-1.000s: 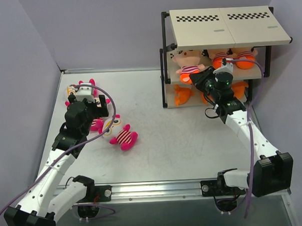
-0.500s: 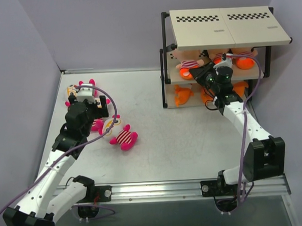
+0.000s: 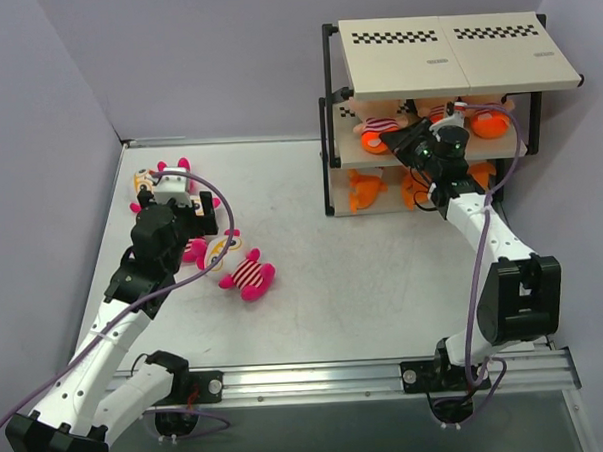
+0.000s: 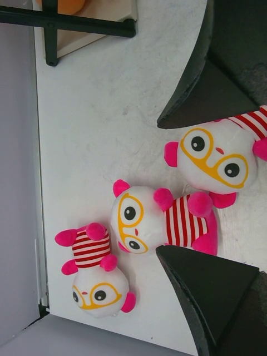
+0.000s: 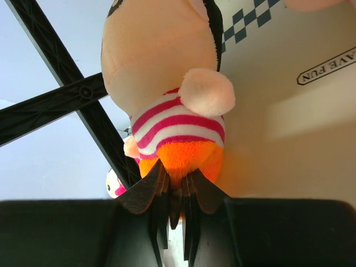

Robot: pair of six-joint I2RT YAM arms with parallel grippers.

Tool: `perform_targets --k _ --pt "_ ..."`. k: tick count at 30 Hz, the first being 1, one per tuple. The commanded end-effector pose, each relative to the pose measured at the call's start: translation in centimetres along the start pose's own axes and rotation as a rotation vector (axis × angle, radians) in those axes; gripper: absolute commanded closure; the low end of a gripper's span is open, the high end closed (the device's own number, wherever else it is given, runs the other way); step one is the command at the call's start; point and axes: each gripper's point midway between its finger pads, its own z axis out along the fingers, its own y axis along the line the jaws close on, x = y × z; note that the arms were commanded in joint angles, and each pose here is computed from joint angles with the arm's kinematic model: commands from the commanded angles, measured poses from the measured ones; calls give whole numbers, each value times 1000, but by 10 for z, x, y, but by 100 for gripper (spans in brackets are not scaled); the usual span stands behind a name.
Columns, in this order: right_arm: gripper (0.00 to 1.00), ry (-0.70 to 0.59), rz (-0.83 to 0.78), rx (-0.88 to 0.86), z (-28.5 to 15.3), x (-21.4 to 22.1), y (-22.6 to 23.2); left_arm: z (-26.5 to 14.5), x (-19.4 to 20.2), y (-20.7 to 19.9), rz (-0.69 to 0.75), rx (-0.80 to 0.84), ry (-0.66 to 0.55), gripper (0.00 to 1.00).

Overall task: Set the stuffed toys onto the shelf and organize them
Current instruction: Place the stuffed toy onto shelf

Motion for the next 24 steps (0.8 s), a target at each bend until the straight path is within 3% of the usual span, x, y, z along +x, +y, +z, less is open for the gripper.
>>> perform_targets --k 1,11,16,24 --pt "91 -44 -26 -123 2 -24 36 -3 -5 0 10 2 -19 6" --pt "81 -32 -20 -105 9 -24 29 -3 -5 1 11 0 -19 6" --pt "65 -28 -16 -99 11 -27 27 -3 -5 1 13 -2 -19 6" --pt "54 -35 -23 -103 8 -32 30 -3 -5 1 13 0 -19 6"
